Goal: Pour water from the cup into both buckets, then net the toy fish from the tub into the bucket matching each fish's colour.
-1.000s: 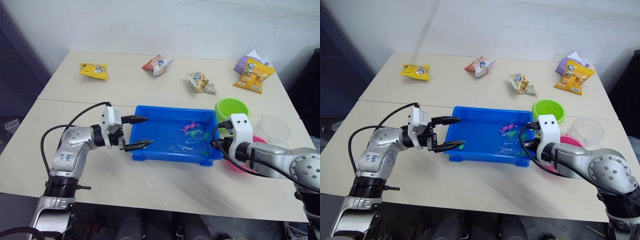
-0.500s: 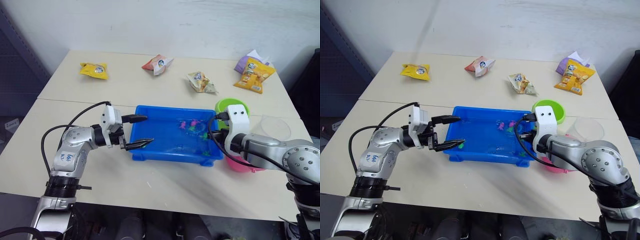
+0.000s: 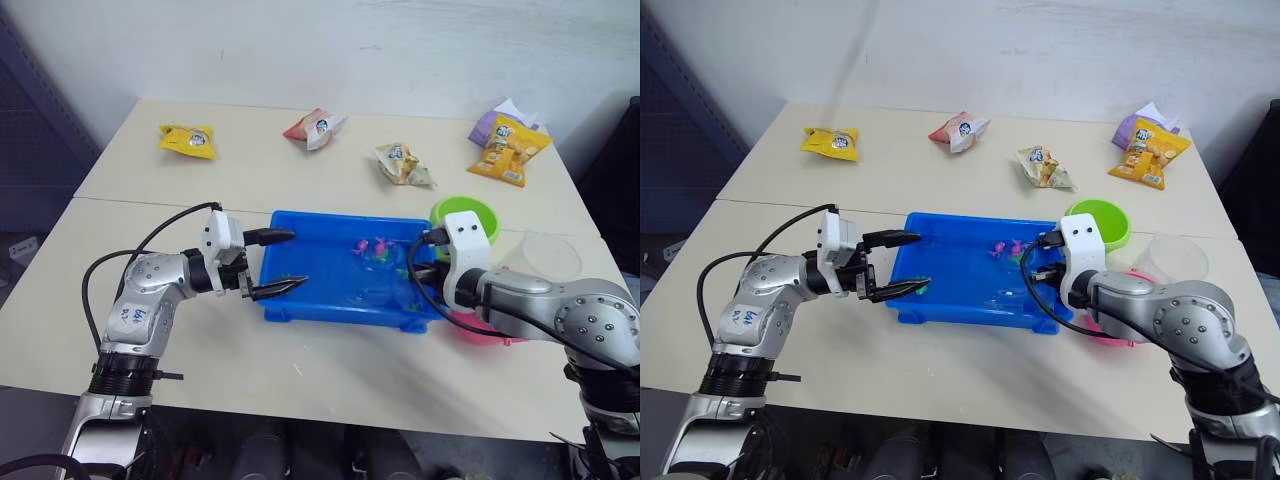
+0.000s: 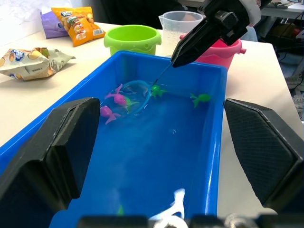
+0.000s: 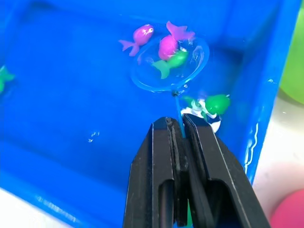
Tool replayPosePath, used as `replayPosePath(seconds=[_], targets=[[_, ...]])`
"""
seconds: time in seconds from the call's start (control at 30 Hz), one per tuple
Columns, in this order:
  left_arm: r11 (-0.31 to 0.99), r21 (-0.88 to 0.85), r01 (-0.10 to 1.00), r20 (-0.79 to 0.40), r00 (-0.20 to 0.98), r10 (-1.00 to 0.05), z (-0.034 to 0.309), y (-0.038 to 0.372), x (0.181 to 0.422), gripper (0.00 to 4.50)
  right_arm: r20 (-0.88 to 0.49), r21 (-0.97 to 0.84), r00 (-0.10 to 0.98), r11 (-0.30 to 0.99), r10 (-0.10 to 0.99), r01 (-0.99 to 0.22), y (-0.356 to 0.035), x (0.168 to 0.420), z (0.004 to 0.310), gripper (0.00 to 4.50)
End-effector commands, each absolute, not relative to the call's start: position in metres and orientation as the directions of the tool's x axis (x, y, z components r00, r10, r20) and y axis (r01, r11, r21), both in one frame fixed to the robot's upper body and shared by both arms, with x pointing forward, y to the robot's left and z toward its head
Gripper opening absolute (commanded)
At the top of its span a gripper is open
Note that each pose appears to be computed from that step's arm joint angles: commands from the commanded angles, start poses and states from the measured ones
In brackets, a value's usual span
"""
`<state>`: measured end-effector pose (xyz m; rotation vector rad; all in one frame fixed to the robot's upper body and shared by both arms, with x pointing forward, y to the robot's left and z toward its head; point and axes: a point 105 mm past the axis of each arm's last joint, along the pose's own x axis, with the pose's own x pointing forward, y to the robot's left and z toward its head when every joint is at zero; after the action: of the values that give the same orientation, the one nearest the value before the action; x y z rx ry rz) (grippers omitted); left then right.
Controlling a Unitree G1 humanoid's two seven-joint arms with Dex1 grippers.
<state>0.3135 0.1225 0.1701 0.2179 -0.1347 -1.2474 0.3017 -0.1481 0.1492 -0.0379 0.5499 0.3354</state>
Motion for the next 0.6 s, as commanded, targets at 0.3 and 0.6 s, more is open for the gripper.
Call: replayPosePath(seconds=[0.3,0.6], targets=[[0.270,0.258,0.928,-0.008,0.281,-0.960,0.174,0.123,0.309,4.46,-0.413,0.053,0.760,0.847,0.501,-0.529,-0.147,0.258,0.177,0.00],[0.171,0.276,0.946,-0.020,0.183,-0.983,0.180,0.113,0.310,4.46,-0.287,-0.016,0.804,0.837,0.520,-0.547,-0.158,0.240,0.191,0.00]])
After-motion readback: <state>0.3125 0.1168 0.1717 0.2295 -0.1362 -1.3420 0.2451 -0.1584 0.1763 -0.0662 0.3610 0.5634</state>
